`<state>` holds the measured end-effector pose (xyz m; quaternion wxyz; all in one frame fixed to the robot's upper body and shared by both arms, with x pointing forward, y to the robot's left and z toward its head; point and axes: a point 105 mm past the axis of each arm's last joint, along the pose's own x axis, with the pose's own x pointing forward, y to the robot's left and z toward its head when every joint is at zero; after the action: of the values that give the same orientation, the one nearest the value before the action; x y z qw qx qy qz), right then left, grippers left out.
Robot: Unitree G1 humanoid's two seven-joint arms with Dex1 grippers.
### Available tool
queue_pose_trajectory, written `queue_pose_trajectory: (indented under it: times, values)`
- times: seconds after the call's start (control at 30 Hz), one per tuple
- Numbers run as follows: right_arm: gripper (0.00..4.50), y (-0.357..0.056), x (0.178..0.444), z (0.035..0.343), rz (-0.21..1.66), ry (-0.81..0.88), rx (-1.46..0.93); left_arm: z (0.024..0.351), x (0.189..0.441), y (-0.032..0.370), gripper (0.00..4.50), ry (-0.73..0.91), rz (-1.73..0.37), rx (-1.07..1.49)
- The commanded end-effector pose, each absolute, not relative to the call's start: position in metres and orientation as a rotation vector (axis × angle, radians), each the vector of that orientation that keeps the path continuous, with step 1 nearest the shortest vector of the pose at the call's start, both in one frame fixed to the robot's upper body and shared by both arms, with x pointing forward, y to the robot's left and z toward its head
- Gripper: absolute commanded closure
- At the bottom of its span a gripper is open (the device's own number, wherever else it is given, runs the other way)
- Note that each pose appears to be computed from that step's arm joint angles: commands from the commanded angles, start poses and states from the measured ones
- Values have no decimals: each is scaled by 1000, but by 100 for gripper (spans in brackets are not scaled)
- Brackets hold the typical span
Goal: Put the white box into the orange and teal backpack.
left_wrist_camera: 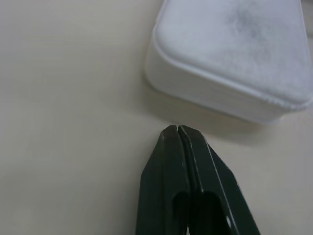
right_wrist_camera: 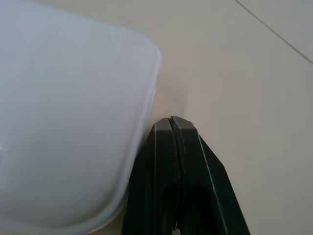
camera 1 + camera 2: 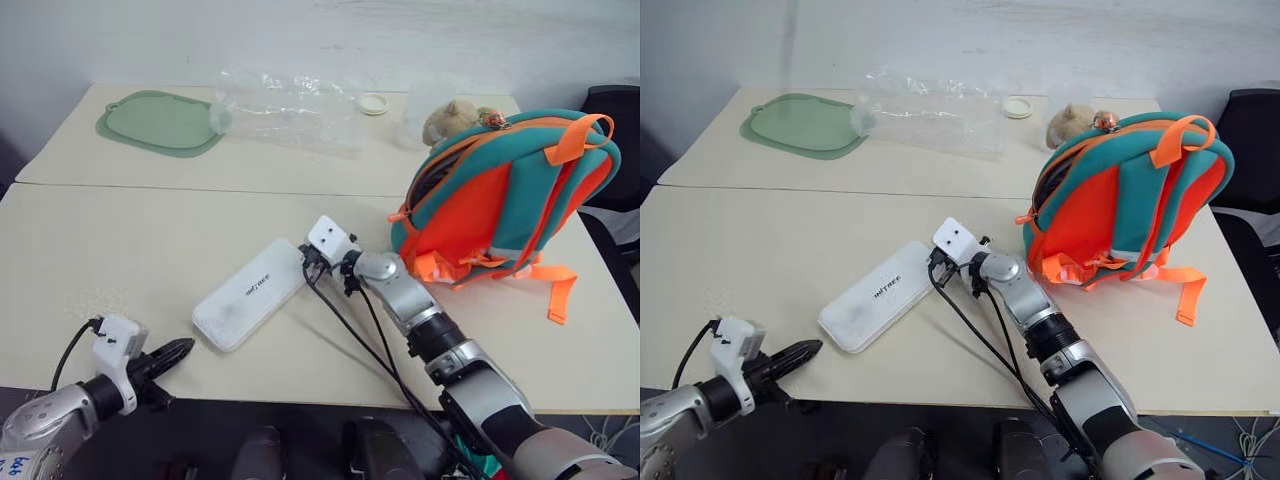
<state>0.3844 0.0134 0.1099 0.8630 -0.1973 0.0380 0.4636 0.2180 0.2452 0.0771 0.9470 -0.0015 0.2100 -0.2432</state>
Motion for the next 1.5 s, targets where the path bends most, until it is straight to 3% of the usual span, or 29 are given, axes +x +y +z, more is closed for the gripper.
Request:
queue_pose_trajectory:
  times: [0.03, 0.3, 0.5, 0.63, 0.77, 0.9, 1.07, 1.27, 1.5]
  values:
    - [450, 2, 370, 117, 1060, 86, -334, 69, 225, 239, 449, 476, -501, -35]
    - [450, -48, 315, 111, 1159, 173, -310, 72, 245, 223, 449, 520, -639, 31]
    - [450, -69, 299, 106, 1077, 201, -300, 74, 254, 237, 449, 575, -589, 60]
    - [450, -72, 305, 115, 1014, 145, -307, 75, 246, 257, 449, 596, -523, 61]
    - [450, -74, 337, 136, 847, 27, -339, 73, 234, 275, 449, 605, -422, 45]
    - [450, -73, 366, 141, 701, -22, -412, 78, 235, 270, 449, 509, -393, -54]
    - [450, -51, 384, 128, 702, 0, -376, 82, 236, 254, 449, 411, -372, -180]
    - [450, -29, 373, 115, 867, 32, -309, 85, 243, 231, 449, 364, -368, -231]
    - [450, -45, 345, 116, 978, 64, -255, 78, 259, 218, 449, 402, -411, -224]
